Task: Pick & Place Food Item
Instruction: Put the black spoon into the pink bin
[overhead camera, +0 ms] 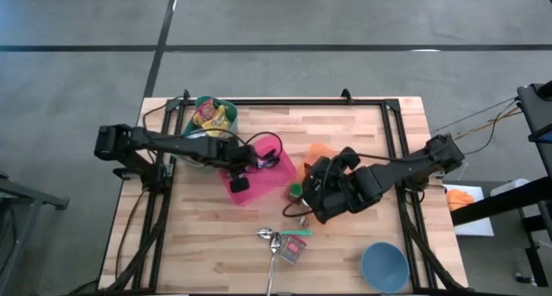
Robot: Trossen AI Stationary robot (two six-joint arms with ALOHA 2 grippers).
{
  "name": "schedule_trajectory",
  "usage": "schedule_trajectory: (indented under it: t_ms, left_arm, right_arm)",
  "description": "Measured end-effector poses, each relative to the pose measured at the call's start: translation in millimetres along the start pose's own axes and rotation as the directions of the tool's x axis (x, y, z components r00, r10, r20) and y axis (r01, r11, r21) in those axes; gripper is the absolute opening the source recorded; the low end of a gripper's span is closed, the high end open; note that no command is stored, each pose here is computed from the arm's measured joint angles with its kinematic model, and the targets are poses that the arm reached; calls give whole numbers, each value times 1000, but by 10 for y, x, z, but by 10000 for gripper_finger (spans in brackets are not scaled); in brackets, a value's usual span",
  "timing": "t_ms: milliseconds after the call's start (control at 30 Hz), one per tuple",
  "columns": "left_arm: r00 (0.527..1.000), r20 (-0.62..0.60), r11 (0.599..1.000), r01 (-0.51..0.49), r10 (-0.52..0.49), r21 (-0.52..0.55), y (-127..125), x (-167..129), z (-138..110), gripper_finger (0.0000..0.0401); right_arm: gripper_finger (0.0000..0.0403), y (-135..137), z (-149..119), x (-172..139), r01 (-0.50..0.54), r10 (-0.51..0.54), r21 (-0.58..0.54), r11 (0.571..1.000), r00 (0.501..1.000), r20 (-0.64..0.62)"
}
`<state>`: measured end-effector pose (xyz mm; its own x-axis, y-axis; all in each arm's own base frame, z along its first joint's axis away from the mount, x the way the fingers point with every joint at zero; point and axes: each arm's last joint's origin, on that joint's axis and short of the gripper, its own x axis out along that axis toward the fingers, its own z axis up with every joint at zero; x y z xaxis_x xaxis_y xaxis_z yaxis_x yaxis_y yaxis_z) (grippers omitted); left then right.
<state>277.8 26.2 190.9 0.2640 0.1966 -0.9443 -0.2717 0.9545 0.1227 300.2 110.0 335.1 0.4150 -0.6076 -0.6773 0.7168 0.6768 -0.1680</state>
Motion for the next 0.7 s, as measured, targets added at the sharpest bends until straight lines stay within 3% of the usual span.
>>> schedule_trajectory:
  t_ms: [233,500,700]
  left_arm:
    - [997,-44,997,72,-71,16,4,78,-3,0]
    - [981,-74,984,179,-178,8,4,90,-15,0]
    - [976,-125,983,182,-179,13,-16,231,-31,0]
  right_arm:
    - [228,26,-235,159,-1,-1,-13,1000,989,-151]
    - [228,24,-353,246,35,-34,4,999,985,-169]
    - [228,27,-376,267,39,-38,5,999,985,-169]
